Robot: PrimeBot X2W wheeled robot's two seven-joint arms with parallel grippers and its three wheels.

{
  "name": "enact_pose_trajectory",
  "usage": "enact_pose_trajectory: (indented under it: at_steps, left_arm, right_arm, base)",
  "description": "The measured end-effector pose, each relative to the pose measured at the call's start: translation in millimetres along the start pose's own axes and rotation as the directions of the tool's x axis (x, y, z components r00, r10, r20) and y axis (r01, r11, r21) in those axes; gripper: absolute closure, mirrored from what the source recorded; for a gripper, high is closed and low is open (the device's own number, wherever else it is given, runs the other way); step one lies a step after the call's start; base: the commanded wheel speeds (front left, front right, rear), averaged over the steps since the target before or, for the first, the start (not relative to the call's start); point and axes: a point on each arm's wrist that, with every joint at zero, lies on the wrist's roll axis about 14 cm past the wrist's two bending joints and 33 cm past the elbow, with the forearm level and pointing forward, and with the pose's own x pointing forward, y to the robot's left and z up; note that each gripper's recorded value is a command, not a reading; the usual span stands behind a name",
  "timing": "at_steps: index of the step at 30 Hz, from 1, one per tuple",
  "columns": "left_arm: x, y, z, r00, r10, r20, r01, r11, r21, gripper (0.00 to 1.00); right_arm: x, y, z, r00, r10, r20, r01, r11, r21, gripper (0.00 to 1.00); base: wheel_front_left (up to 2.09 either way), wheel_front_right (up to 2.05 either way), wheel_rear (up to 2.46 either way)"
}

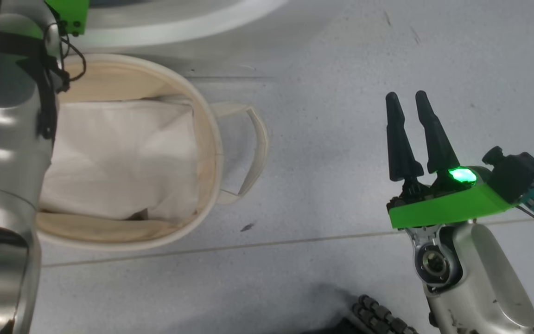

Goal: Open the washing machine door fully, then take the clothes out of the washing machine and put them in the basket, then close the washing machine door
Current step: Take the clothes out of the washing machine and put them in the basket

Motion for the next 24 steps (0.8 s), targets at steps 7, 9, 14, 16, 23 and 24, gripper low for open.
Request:
enact_pose_trajectory:
  at_steps: [7, 9, 14, 16, 23, 24]
  left_arm:
    - [-22, 4, 42, 0.993, 0.011, 0.114, -0.002, 0.997, -0.079, 1.00]
    - [-32, 7, 66, 0.982, 0.022, 0.186, 0.001, 0.993, -0.119, 1.00]
    - [-68, 17, 108, 0.942, 0.051, 0.332, 0.005, 0.986, -0.165, 1.00]
    - [-86, 21, 120, 0.924, 0.063, 0.377, 0.010, 0.982, -0.189, 1.00]
    - [-157, 41, 177, 0.827, 0.124, 0.549, 0.029, 0.965, -0.261, 1.00]
    - [-169, 44, 188, 0.806, 0.135, 0.576, 0.033, 0.962, -0.272, 1.00]
  right_arm:
    - [-7, 13, 11, 0.999, 0.030, 0.022, -0.030, 1.000, 0.001, 0.00]
    - [-10, 17, 15, 0.999, 0.039, 0.030, -0.039, 0.999, 0.000, 0.00]
    - [-17, 24, 30, 0.996, 0.054, 0.065, -0.054, 0.999, -0.004, 0.00]
    - [-20, 26, 34, 0.996, 0.057, 0.075, -0.057, 0.998, -0.012, 0.00]
    - [-34, 38, 45, 0.992, 0.085, 0.098, -0.083, 0.996, -0.018, 0.00]
    - [-36, 41, 47, 0.991, 0.089, 0.103, -0.088, 0.996, -0.016, 0.00]
  base:
    - [0.00, 0.00, 0.00]
    - [0.00, 0.00, 0.00]
    - [0.00, 0.00, 0.00]
    - [0.00, 0.00, 0.00]
    - [0.00, 0.00, 0.00]
    - [0.00, 0.00, 0.00]
